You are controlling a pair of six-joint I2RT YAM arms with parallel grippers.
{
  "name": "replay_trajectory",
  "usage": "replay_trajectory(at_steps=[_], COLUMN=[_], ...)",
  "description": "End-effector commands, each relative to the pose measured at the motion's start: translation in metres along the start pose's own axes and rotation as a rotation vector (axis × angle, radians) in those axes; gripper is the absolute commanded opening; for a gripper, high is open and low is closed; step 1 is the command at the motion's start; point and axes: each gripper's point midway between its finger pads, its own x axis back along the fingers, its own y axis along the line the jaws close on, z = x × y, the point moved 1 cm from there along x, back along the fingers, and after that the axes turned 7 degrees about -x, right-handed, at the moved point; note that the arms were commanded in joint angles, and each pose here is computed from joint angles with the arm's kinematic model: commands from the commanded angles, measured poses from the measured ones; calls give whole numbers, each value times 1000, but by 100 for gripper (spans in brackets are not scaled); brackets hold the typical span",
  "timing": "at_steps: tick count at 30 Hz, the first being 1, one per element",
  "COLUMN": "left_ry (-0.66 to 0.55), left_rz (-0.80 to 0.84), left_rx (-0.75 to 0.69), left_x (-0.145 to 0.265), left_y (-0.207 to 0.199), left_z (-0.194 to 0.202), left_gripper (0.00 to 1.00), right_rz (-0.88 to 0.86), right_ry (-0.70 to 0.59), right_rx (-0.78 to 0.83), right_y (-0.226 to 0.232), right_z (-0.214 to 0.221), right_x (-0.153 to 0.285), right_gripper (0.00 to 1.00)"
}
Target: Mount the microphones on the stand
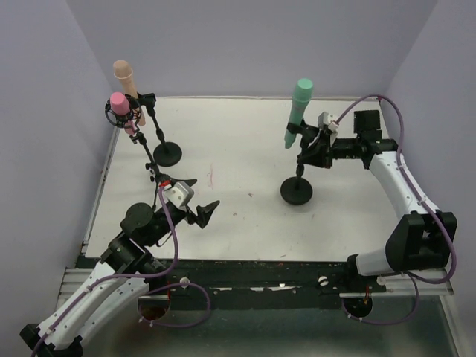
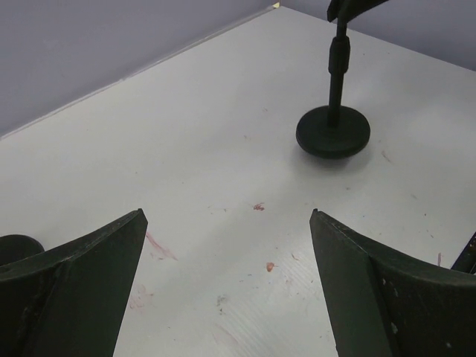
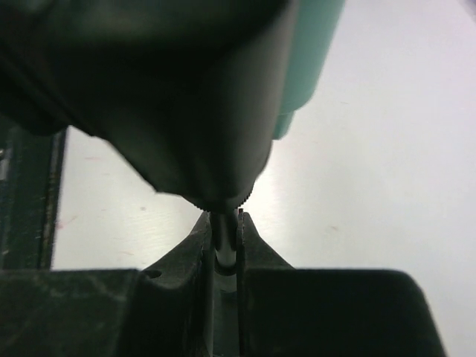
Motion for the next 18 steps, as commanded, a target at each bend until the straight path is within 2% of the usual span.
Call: replay_trajectory(at_steps=[1,5,10,13,18], left_ry=[-30,-35,-41,-37,-27], left_rz=[-7,-13,-33,-37,-38], left_rx=[-3,-1,-7,-7,-9], left_x=[4,5,7,6,5], left_y=[3,3,7,7,8], left_z=[-11,-12,-12,-12,-10], left_gripper=[99,99,99,99,99], right_rz=[310,658,1004,1106,1174], right_ry=[-48,-72,-179,-210,-241], right_rx=[74,61,70,64,74], right_y=[-70,-142,-196,-211,-225], right_z=[-33,-28,-29,-18,-6], right_x=[53,125,214,241,256], right_gripper=[7,7,7,8,10])
